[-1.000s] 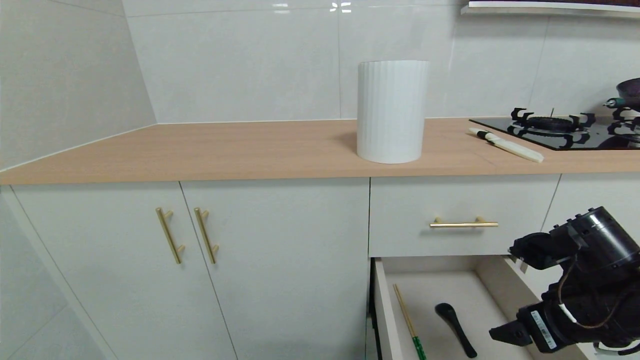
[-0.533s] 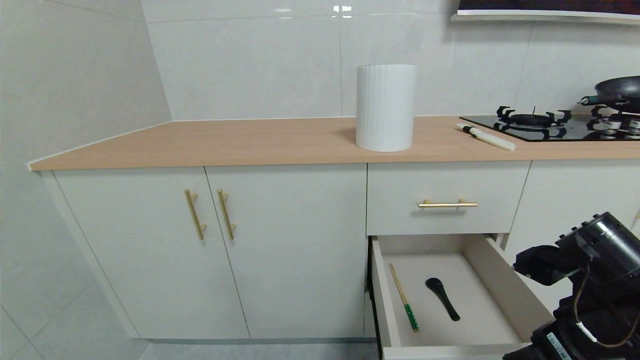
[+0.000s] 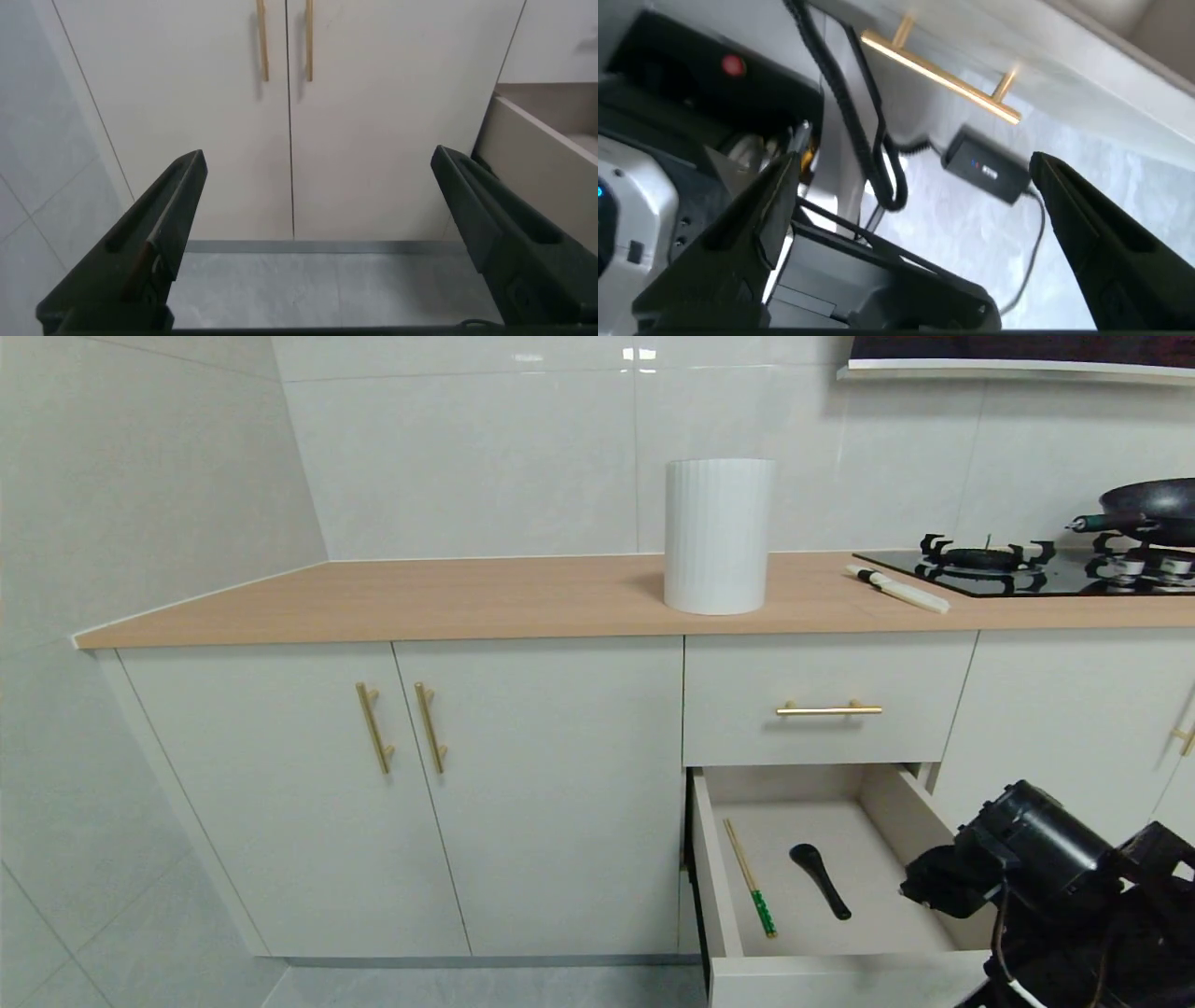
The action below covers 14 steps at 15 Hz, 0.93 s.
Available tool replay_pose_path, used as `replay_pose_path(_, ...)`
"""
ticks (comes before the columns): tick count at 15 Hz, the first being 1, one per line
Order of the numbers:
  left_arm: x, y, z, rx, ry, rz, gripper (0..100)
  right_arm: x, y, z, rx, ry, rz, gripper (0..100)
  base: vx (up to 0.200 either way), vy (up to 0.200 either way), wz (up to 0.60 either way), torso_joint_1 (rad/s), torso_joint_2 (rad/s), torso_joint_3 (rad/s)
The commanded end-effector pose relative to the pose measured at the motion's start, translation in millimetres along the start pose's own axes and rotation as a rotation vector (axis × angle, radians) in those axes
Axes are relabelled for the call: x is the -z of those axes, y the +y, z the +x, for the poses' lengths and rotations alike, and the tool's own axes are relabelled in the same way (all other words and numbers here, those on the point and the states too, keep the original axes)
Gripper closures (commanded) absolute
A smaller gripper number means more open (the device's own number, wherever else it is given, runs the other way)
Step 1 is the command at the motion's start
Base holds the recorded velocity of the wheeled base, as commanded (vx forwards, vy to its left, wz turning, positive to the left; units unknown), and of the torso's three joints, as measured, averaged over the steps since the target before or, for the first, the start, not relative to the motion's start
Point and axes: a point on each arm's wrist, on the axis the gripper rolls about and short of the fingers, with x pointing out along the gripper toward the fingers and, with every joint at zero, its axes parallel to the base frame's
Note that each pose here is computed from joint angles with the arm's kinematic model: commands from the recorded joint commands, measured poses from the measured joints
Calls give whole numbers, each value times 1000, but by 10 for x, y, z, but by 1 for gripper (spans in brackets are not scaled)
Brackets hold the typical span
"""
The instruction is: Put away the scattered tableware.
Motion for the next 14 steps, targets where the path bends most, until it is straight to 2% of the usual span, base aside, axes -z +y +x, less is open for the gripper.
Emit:
replay_pose_path(1,0,0,0,-1,0,0,0,-89,15,273,6,87,4,0,0,0,0,0,0,0)
replay_pose_path(3,0,0,0,-1,0,0,0,-149,18,355,9,68,14,0,0,0,0,0,0,0)
replay_pose_path(5,0,0,0,-1,0,0,0,-248,21,494,18,61,106,0,0,0,0,0,0,0)
replay_pose_path(7,0,0,0,-1,0,0,0,-286,20,531,20,59,137,0,0,0,0,0,0,0)
replay_pose_path(14,0,0,0,-1,0,0,0,-592,-147,620,48,-5,336,0,0,0,0,0,0,0)
